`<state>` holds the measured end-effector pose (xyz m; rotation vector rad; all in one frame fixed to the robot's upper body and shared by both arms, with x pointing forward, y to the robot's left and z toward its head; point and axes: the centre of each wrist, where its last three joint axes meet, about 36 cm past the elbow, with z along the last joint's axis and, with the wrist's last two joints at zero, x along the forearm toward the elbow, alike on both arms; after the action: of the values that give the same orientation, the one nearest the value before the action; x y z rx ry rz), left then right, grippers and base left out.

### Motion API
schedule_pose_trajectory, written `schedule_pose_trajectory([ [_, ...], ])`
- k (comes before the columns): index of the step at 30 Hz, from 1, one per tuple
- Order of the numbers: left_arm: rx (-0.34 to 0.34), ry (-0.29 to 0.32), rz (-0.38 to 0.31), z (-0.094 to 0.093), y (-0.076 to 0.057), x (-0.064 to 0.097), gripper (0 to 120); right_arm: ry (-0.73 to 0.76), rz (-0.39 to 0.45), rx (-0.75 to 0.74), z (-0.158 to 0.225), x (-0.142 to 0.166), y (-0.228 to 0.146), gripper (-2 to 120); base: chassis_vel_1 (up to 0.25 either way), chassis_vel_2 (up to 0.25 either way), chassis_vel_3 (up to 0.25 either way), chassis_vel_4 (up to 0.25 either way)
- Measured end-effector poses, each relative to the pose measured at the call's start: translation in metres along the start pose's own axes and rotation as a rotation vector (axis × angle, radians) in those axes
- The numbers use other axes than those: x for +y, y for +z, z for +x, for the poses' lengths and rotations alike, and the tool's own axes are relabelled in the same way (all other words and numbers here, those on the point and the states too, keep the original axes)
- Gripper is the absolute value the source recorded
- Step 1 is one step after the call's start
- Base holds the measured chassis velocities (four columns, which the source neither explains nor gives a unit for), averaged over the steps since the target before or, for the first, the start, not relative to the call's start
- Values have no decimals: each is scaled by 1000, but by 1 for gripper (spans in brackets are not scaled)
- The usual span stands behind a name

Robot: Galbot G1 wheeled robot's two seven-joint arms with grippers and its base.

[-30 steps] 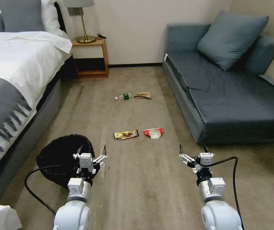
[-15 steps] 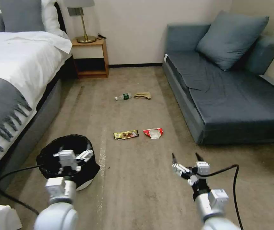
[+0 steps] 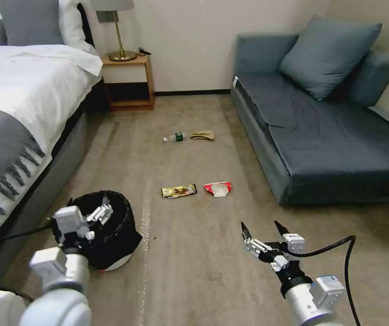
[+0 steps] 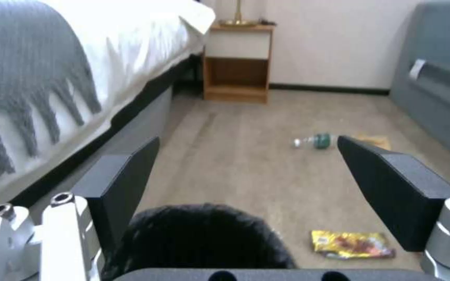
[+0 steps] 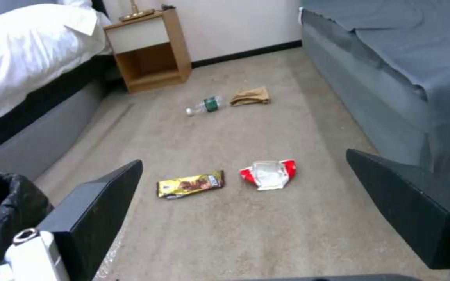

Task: Pick up the trash bin, then pick up the garbage on the floor and place it into the trash bin.

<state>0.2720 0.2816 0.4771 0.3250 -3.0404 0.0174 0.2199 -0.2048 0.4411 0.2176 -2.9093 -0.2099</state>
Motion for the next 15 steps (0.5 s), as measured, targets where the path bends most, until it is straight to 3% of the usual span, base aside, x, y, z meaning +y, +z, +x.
schedule_pose_trajectory([
  [11, 67, -28, -90, -16, 32, 28, 86, 2, 7, -16, -6, -6, 9, 100, 0, 0, 0, 0],
  [15, 90, -46, -112, -21, 35, 39, 86, 3, 11, -21, -7, -8, 11, 100, 0, 0, 0, 0],
])
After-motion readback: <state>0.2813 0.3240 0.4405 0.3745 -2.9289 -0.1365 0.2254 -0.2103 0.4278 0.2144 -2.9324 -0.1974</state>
